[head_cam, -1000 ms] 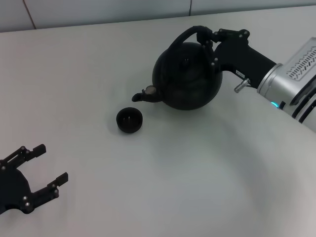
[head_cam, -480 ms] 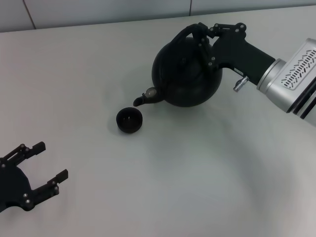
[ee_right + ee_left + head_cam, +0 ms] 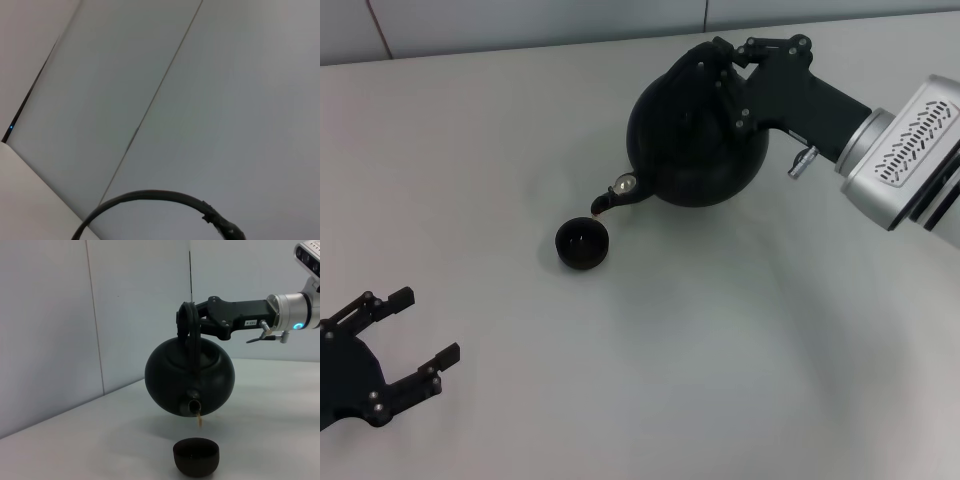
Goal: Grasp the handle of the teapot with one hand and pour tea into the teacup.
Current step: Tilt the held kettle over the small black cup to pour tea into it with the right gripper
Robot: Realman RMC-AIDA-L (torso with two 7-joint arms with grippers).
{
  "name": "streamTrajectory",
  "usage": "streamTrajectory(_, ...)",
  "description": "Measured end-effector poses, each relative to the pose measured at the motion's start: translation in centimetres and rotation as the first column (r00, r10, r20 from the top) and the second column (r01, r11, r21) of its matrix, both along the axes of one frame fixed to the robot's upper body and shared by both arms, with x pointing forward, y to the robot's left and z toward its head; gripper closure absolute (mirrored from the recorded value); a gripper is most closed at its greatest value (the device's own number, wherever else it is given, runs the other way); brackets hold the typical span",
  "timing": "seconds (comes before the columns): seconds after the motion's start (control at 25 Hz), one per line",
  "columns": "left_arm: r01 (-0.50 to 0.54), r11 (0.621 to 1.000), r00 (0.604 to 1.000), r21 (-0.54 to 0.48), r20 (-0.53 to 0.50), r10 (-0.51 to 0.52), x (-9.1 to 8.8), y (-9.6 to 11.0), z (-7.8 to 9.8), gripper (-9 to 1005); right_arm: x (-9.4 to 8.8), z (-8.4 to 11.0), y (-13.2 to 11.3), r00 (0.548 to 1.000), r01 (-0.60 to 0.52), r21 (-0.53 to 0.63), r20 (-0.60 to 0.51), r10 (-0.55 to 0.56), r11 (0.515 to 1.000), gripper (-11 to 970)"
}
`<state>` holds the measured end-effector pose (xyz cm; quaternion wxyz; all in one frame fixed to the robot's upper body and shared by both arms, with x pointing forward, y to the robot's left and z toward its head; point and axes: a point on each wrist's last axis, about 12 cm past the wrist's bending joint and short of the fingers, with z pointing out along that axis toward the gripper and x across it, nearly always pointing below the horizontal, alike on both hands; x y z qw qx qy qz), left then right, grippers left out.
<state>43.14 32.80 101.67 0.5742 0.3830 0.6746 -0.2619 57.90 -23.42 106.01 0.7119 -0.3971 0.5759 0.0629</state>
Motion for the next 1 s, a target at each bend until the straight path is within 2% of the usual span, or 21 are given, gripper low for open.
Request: streamTrajectory(1.0, 0.002, 1.000, 1.000, -0.004, 0.002, -0.002, -0.02, -0.03, 0.04, 197, 0.34, 0.20, 0.57, 1.000, -0.009, -0.027, 0.024, 0.009, 1.000, 879)
